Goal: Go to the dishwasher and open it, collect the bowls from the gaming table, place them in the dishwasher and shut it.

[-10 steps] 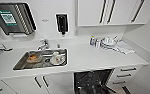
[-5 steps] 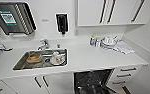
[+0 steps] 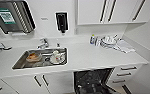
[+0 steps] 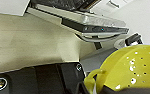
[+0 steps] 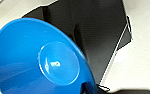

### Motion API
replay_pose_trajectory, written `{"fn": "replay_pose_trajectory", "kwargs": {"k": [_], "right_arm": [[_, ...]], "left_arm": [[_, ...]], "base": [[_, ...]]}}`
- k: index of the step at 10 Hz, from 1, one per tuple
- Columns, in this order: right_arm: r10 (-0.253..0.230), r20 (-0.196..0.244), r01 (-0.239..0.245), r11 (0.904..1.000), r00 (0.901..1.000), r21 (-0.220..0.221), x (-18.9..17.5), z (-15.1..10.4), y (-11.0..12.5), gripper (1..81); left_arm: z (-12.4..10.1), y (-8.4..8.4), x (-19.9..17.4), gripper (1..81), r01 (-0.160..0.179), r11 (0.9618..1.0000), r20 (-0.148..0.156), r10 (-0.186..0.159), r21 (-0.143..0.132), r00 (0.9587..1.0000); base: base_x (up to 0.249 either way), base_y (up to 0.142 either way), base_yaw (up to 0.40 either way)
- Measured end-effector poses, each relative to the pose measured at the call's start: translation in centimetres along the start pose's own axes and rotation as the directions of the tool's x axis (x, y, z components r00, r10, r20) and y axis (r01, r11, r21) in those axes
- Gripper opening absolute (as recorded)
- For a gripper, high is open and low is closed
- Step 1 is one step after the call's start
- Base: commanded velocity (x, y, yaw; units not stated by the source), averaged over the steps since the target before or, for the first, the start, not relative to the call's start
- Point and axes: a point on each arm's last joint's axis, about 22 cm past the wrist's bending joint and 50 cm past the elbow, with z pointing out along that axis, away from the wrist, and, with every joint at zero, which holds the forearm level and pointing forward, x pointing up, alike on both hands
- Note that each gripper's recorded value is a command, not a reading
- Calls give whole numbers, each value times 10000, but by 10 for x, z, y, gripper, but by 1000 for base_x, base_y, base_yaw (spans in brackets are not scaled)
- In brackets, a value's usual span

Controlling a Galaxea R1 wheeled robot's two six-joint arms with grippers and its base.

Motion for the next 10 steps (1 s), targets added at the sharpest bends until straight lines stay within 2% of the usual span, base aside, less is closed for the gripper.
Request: {"fn": "replay_pose_trajectory", "kwargs": {"k": [1, 3, 5, 7, 10], "right_arm": [[41, 82, -41, 10000, 10000, -12, -3, 0, 0, 10], [116, 214, -116, 9999, 9997, -28, -7, 0, 1, 10], [203, 380, -201, 9998, 9991, -57, -13, 0, 2, 10], [239, 411, -238, 9997, 9989, -45, -12, 1, 2, 10], [243, 406, -241, 9997, 9989, -35, -11, 1, 1, 10]], "left_arm": [[6, 5, 5, 10, -43, 9999, 163, 45, -100, 9999], [12, 11, 25, 10, -237, 9993, 287, 245, -279, 9993], [15, 21, 58, 10, -556, 9971, 276, 571, -510, 9980], [15, 31, 84, 10, -754, 9949, 435, 784, -673, 9960], [17, 33, 119, 10, -1041, 9930, 622, 1075, -555, 9923]], "base": [[0, 0, 0], [0, 0, 0], [0, 0, 0], [0, 0, 0], [0, 0, 0]]}}
